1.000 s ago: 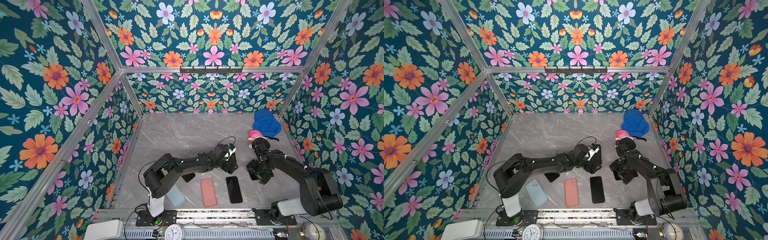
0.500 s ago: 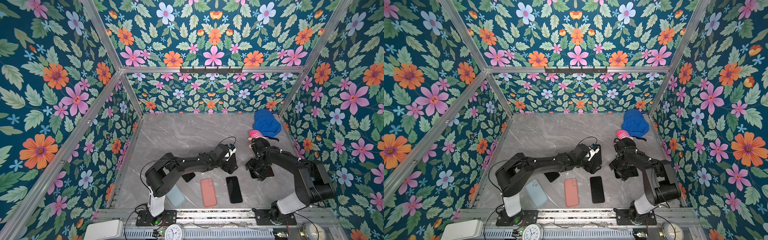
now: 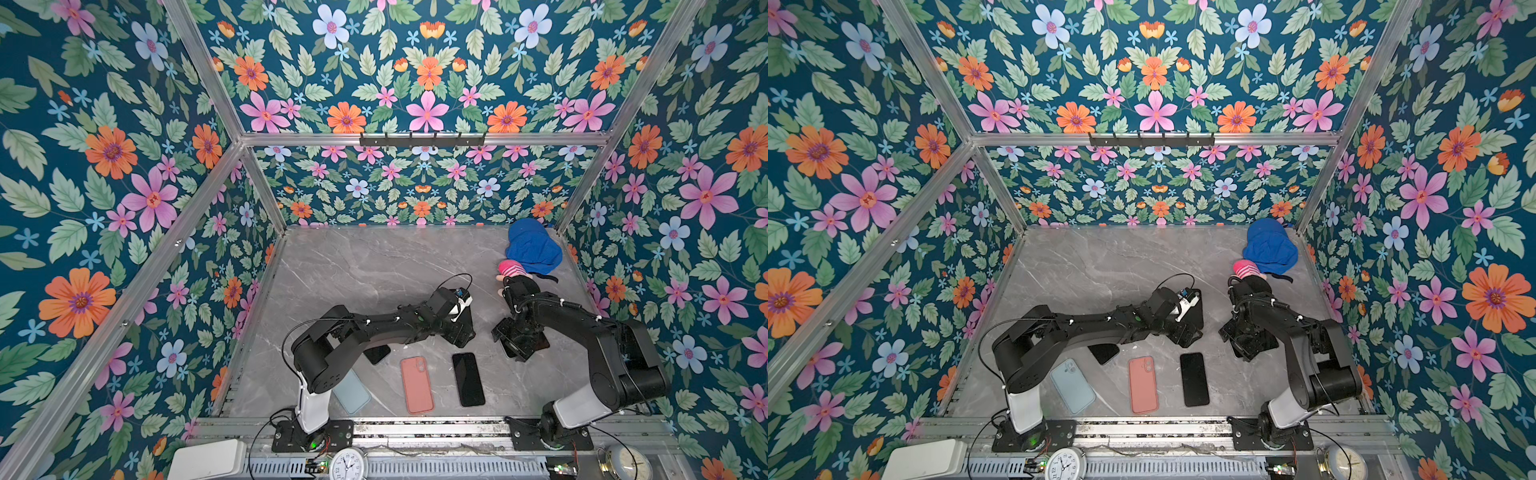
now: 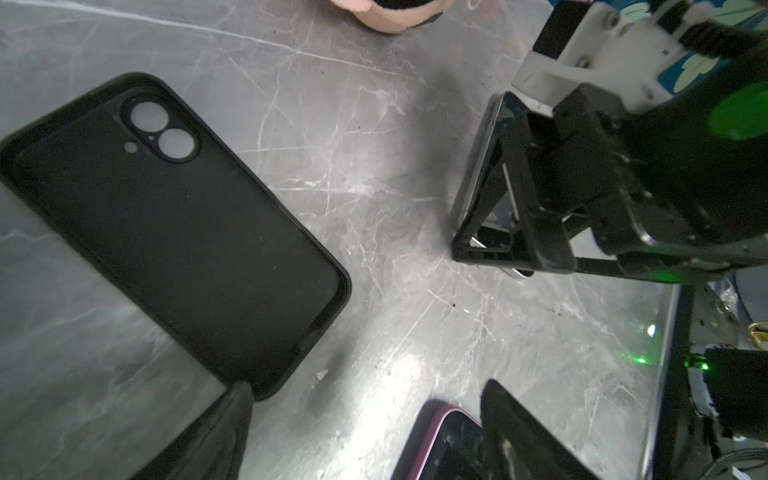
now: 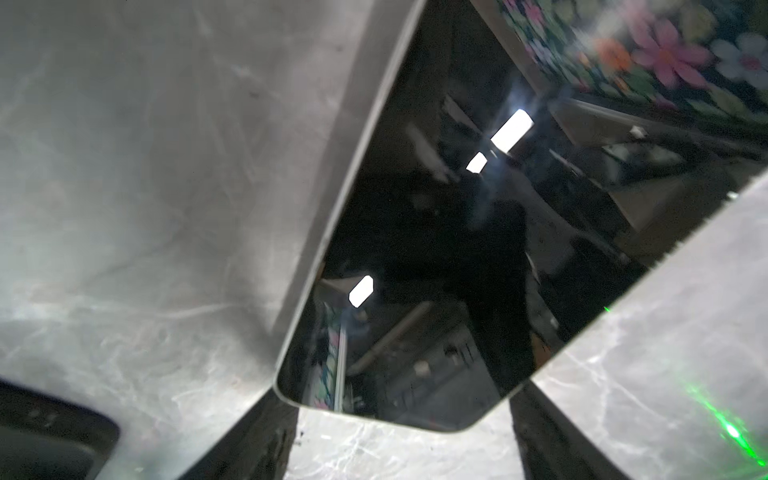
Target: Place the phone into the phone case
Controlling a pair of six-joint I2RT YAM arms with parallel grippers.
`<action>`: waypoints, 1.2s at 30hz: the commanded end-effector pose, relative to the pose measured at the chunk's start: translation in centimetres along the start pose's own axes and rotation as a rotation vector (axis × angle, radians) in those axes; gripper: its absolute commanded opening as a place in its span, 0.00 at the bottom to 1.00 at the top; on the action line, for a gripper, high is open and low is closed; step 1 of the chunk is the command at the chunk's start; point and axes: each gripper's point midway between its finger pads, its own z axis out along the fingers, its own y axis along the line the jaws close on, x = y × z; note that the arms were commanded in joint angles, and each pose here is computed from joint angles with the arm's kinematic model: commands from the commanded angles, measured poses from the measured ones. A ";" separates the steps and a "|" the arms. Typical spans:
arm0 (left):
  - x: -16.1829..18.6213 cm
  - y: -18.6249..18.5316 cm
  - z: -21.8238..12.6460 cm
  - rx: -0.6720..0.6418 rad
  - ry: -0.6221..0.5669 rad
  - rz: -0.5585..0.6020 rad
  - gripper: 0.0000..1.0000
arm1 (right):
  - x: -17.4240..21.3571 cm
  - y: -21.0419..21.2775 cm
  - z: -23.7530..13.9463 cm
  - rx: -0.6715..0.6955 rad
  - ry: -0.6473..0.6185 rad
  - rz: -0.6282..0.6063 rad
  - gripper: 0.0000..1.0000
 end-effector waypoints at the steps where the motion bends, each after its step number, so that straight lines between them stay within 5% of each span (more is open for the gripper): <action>1: -0.2 0.0 0.0 0.005 -0.003 0.014 0.87 | -0.9 -1.2 -0.5 0.045 -0.056 0.035 0.93; 3: -0.2 0.0 0.0 0.006 -0.003 0.015 0.88 | -1.6 -1.6 -1.0 0.050 -0.082 0.062 0.99; 17: 0.2 0.3 -0.7 -0.003 -0.003 0.020 0.88 | -4.4 -2.7 -0.5 0.122 -0.086 0.194 0.98; 36: 0.3 1.3 -1.9 -0.033 -0.024 0.001 0.87 | -0.2 1.2 2.0 -0.020 0.007 0.201 0.70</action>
